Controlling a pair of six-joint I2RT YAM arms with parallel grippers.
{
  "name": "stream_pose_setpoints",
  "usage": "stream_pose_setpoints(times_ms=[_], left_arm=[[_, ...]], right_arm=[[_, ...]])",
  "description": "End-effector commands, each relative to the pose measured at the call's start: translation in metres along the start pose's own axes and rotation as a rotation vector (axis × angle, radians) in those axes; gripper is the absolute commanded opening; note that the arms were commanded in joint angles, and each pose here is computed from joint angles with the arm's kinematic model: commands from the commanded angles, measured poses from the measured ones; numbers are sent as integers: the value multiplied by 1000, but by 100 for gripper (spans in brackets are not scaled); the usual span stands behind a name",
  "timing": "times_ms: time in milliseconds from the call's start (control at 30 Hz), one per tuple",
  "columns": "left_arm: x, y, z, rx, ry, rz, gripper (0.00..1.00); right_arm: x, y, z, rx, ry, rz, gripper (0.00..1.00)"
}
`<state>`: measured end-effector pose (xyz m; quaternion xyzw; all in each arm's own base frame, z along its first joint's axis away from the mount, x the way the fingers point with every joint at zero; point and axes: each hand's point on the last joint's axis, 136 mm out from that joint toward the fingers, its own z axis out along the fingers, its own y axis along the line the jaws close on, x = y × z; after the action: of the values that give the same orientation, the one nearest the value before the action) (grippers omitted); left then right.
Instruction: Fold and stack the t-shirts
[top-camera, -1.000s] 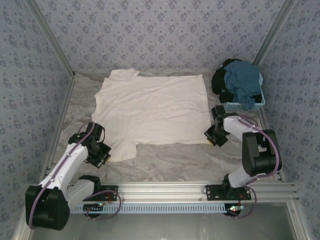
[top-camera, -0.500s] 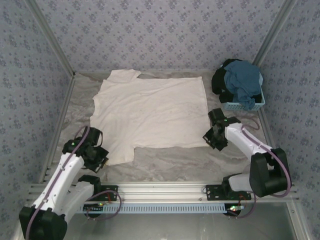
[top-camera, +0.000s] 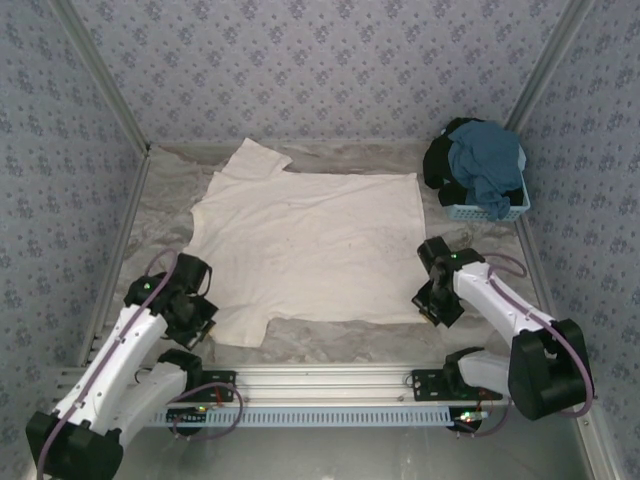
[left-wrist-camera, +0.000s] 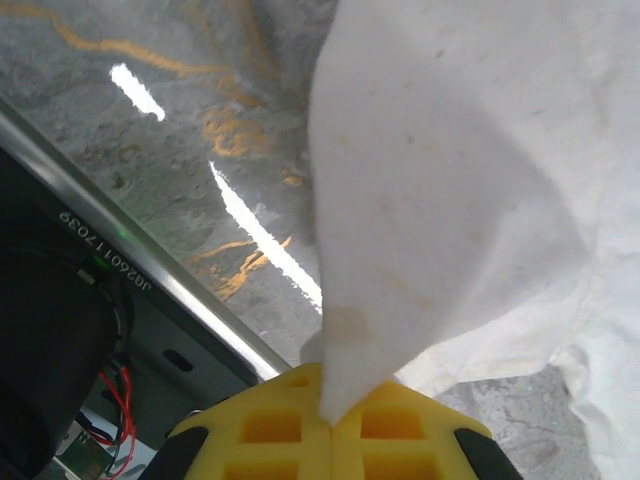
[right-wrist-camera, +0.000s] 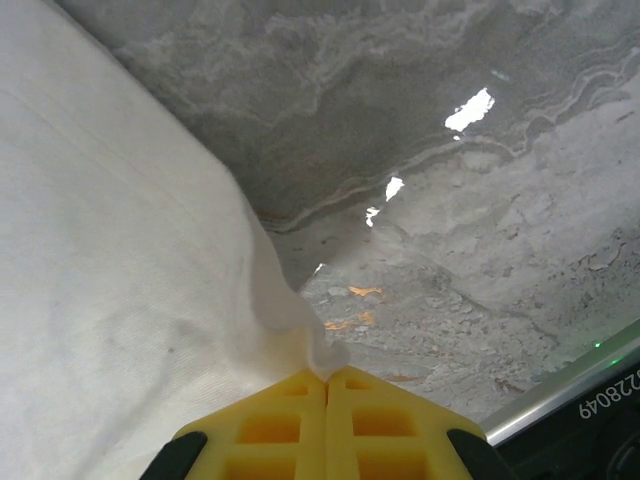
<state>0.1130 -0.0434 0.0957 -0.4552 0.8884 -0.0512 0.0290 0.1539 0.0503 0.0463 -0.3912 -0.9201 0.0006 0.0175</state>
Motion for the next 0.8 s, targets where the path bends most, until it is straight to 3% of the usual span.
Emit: stream_pose_setpoints(times_ms=[0, 400, 767], left_arm=[[-17, -29, -19, 72, -82, 65, 0], [-59, -128, -55, 195, -189, 190, 0], [-111, -169, -57, 161, -253, 228, 0]], right_arm=[[-7, 4, -14, 4, -31, 11, 0], [-31, 34, -44, -80, -74, 47, 0], [-72, 66, -49, -88, -122, 92, 0]])
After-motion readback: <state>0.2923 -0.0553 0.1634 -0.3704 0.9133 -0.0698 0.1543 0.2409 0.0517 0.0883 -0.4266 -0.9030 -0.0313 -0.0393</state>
